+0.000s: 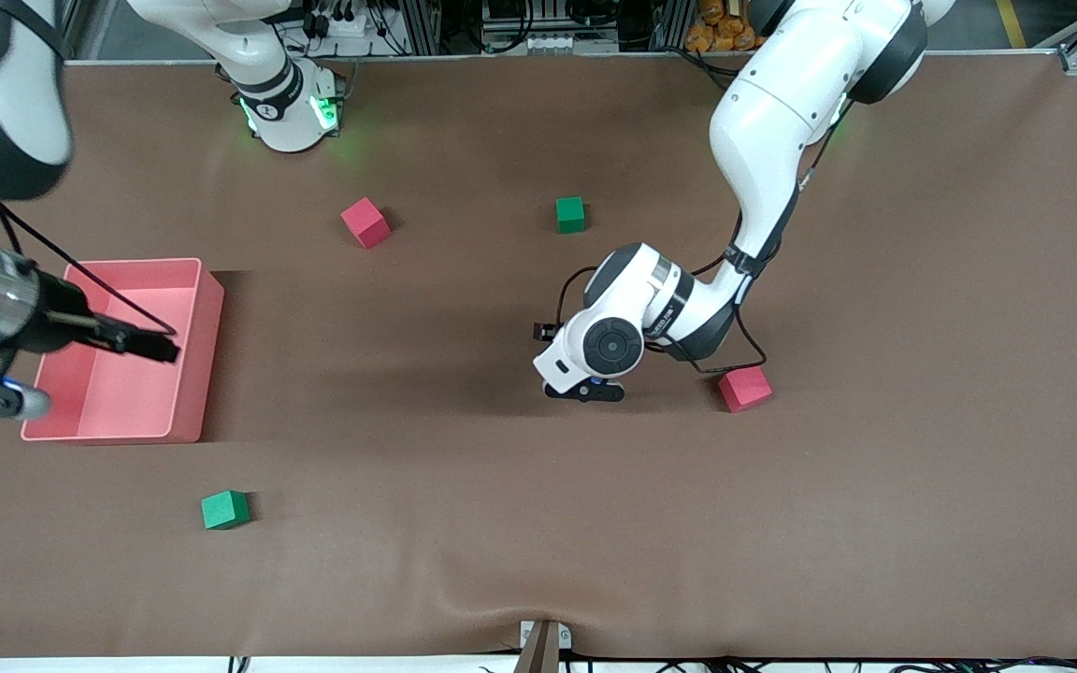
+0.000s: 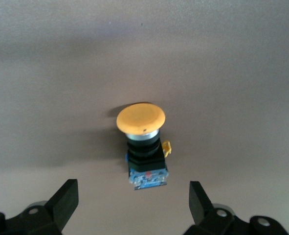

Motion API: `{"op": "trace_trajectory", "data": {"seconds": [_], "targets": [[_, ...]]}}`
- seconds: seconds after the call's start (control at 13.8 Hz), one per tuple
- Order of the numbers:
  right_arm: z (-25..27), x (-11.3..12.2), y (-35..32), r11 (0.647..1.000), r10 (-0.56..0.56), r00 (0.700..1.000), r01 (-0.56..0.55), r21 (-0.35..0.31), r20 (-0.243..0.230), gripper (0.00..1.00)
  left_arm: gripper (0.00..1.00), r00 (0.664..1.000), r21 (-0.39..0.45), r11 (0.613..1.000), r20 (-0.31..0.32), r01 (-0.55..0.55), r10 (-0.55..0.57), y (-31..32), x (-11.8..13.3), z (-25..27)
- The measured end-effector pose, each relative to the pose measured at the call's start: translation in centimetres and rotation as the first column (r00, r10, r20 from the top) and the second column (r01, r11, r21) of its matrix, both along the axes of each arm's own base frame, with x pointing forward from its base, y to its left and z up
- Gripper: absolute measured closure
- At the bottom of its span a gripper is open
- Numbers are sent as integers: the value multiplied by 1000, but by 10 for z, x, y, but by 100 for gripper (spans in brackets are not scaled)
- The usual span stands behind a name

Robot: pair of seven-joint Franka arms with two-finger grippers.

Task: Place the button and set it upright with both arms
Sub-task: 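Rotate the button upright with the left gripper while the right gripper retracts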

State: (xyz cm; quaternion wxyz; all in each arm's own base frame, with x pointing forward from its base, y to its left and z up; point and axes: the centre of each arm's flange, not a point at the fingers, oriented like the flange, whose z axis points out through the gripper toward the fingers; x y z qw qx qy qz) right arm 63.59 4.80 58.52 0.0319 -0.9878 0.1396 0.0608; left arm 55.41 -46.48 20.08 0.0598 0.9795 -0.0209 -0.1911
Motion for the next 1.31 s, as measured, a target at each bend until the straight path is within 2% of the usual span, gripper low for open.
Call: {"op": "trace_trajectory", "data": {"seconds": [0.15,0.36,0.51,0.65,0.8,0.94,1.02,1.31], "targets": [[35,-18,0,1000,14,999,-14,-12,41,0,0,1000,-2,1000,3,-24,24,-2,1,-5],[74,-59,-2,1000,28,994,-27,-13,103,0,0,999,11,999,-5,-44,44,-3,-1,-13],[75,-83,-8,1000,19,990,-18,-11,142,0,3,998,17,998,-9,-54,54,-2,-1,-18],[66,-98,-9,1000,21,989,-20,-10,149,0,6,998,21,998,-12,-60,60,-2,-2,-21],[64,-99,-10,999,53,986,-52,-13,160,0,8,997,32,997,-17,-76,77,-3,-3,-25],[72,-95,-12,994,109,975,-107,-23,191,0,10,996,40,995,-22,-88,89,-3,-4,-29],[76,-92,-13,992,126,971,-123,-29,202,0,14,996,42,995,-23,-91,92,-4,-5,-29],[81,-85,-17,989,147,967,-141,-43,208,0,18,995,44,995,-22,-93,94,-7,-7,-29]]}}
